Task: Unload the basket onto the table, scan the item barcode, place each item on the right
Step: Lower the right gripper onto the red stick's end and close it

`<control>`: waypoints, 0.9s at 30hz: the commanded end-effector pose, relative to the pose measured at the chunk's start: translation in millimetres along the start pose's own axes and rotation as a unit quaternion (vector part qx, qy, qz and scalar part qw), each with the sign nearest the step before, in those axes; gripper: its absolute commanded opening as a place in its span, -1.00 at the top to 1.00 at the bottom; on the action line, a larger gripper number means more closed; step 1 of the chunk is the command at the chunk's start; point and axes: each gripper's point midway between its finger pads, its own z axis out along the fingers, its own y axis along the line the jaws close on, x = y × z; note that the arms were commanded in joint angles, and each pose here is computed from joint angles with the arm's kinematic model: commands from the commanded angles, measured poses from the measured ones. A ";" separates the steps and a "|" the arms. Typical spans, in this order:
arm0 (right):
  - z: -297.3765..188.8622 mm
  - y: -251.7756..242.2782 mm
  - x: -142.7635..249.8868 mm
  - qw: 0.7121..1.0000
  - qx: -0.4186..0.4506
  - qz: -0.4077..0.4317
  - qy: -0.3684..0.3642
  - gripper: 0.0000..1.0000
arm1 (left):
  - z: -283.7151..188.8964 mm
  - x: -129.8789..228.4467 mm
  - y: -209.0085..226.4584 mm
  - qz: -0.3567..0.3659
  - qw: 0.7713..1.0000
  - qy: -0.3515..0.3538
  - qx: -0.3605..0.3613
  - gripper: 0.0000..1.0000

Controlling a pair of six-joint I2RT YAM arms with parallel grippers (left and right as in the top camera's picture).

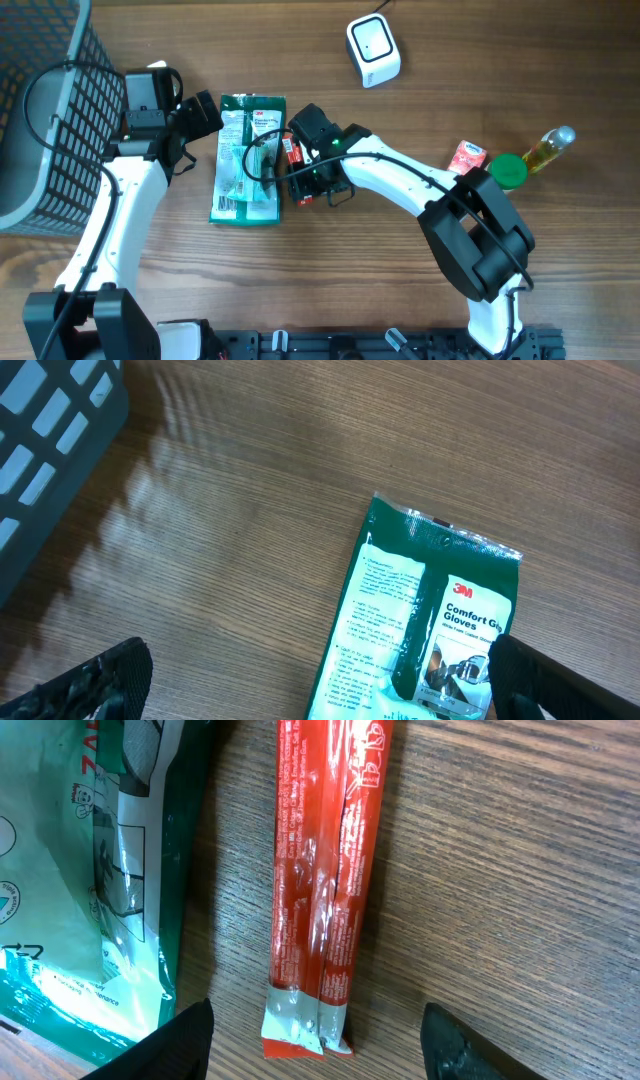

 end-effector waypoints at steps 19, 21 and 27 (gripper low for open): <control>7.1 -8.3 3.9 1.000 0.019 0.004 0.004 -0.33 | -2.0 -5.3 1.6 0.003 1.000 -0.008 -0.004 -1.00; 7.1 -8.2 4.0 1.000 0.019 0.005 0.004 -0.33 | -2.0 -5.3 1.6 0.003 1.000 -0.008 -0.004 -1.00; 7.0 -8.6 4.6 1.000 0.020 0.005 0.005 -0.27 | -2.0 -5.3 1.6 0.003 1.000 -0.008 -0.004 -1.00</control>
